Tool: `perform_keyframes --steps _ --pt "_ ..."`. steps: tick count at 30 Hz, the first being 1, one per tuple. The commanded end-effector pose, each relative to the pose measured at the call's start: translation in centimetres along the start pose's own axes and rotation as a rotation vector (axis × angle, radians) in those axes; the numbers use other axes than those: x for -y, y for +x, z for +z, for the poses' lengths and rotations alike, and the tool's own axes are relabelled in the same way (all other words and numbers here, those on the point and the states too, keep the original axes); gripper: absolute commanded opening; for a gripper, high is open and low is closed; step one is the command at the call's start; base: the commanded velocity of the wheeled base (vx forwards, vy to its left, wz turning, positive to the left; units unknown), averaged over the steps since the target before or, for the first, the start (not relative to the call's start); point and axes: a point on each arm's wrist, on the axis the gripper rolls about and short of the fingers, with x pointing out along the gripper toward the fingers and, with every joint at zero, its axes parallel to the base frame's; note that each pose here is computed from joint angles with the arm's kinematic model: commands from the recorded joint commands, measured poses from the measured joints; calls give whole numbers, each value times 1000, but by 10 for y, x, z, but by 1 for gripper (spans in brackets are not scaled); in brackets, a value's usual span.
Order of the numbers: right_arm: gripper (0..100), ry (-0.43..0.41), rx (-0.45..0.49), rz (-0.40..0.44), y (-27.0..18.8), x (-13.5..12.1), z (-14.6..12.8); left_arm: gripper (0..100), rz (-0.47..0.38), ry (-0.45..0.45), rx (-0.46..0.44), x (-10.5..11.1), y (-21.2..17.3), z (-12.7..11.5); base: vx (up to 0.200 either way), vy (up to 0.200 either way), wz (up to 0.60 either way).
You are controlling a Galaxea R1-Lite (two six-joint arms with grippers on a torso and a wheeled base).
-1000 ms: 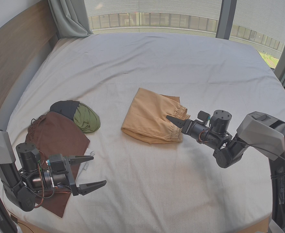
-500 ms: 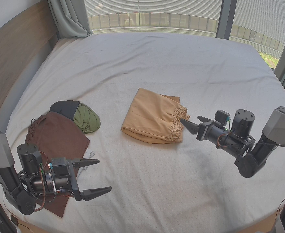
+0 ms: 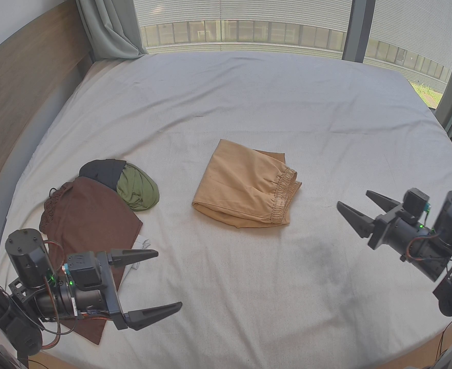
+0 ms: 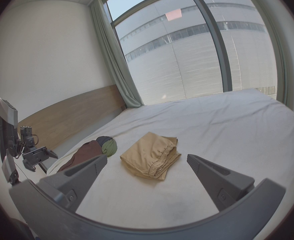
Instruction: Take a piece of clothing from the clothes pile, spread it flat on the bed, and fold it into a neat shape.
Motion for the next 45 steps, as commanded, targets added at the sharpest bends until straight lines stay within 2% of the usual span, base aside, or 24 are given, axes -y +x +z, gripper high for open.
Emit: perform_keyframes --steps 1,2,4,7,10,16,20,27,33,39,42,45 --pt "100 -59 132 -37 -74 -8 25 100 182 3 103 24 -38 27 0 0 0" --pt "100 -61 132 -37 -75 -8 25 100 186 1 105 24 -38 27 0 0 0" --pt "100 -86 156 -39 -90 -11 28 100 269 -12 170 29 -49 39 0 0 0" --pt "100 -103 180 -38 -106 -15 31 100 347 -28 244 36 -61 50 0 0 0" --pt "100 -105 193 -55 -120 -15 30 100 384 -24 278 41 -68 55 0 0 0" --pt "100 -176 316 -132 -149 -15 43 100 401 36 324 56 -88 62 0 0 0" --pt "100 -199 358 -147 -169 -20 44 100 412 55 312 67 -99 60 0 0 0" --pt "100 -225 352 -152 -218 -36 19 100 535 38 263 89 -128 45 0 0 0" --pt "100 -233 387 -139 -240 -45 2 100 549 62 282 111 -144 34 0 0 0" --pt "100 -225 378 -134 -255 -50 -21 100 553 61 279 130 -157 15 0 0 0" --pt "100 -189 310 -119 -255 -50 -33 100 549 58 268 139 -161 3 0 0 0" --pt "100 -155 198 -138 -253 -47 -45 100 572 44 248 145 -164 -9 0 0 0"
